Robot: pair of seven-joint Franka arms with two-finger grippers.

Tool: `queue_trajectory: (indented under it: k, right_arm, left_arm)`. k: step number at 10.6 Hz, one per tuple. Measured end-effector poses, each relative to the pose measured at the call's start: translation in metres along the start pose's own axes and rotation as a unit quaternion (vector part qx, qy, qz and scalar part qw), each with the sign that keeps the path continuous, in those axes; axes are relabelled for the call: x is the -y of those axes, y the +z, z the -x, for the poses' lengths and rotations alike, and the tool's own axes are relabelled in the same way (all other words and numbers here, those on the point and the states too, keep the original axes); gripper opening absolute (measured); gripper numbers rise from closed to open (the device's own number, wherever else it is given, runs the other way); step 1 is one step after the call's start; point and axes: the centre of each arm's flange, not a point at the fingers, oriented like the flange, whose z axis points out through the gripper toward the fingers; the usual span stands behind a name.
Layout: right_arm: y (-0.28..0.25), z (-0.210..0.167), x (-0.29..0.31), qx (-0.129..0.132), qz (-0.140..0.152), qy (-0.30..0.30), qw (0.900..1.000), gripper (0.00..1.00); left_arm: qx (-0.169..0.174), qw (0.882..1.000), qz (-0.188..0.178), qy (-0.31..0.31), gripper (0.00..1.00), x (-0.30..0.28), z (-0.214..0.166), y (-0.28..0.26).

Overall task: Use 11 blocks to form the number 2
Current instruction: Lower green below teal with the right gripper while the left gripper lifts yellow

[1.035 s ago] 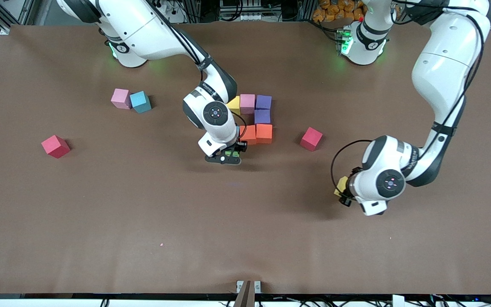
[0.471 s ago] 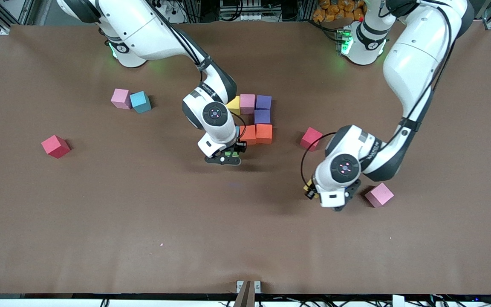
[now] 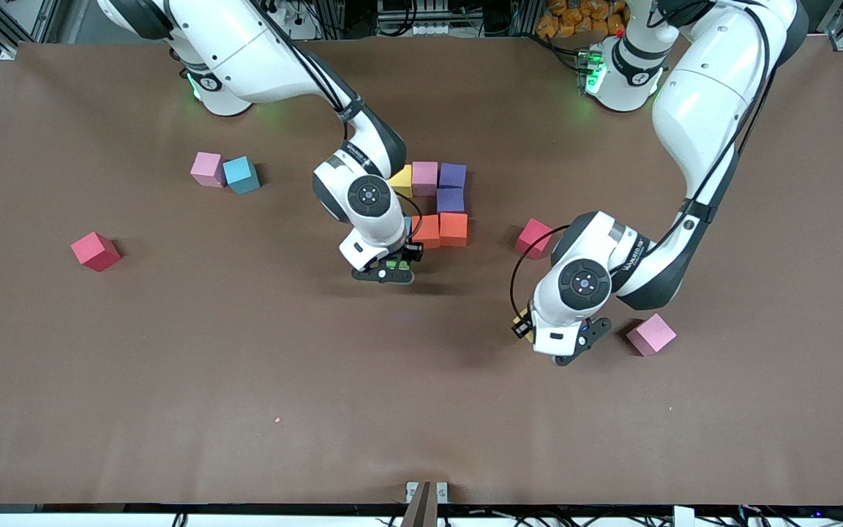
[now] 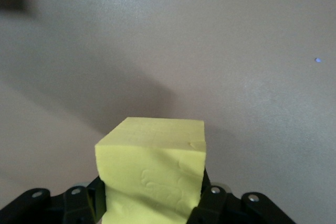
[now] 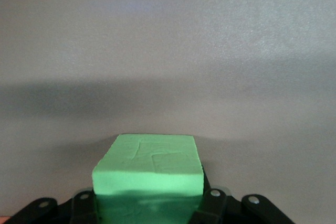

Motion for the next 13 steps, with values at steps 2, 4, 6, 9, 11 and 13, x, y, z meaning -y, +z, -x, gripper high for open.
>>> queue_trajectory:
  k: [2,4,6,9,11,13]
  right_arm:
    - [0.010,0.002,-0.001,0.005,0.005,-0.001,1.000,0.92]
    - [0.011,0.002,-0.001,0.005,0.005,-0.001,1.000,0.93]
    - [0.002,-0.003,0.003,-0.002,-0.001,-0.001,1.000,0.93]
    - [-0.026,-0.016,0.007,-0.020,-0.013,0.002,1.000,0.96]
    - [-0.046,-0.019,0.006,-0.026,-0.013,-0.002,1.000,0.97]
    - [-0.071,-0.017,0.001,-0.020,0.001,-0.035,0.999,1.00]
  left_arm:
    - [0.000,1.000,0.001,0.006,0.61,-0.001,0.000,-0.001]
    - [0.000,1.000,0.001,0.007,0.61,-0.001,0.001,-0.001]
    - [0.000,1.000,0.001,0.007,0.61,-0.001,0.001,-0.001]
    - [0.000,1.000,0.001,0.008,0.61,-0.001,0.001,-0.001]
    - [-0.001,1.000,0.001,0.008,0.61,-0.001,0.001,-0.001]
    - [-0.002,1.000,0.006,0.010,0.61,-0.003,0.003,-0.002]
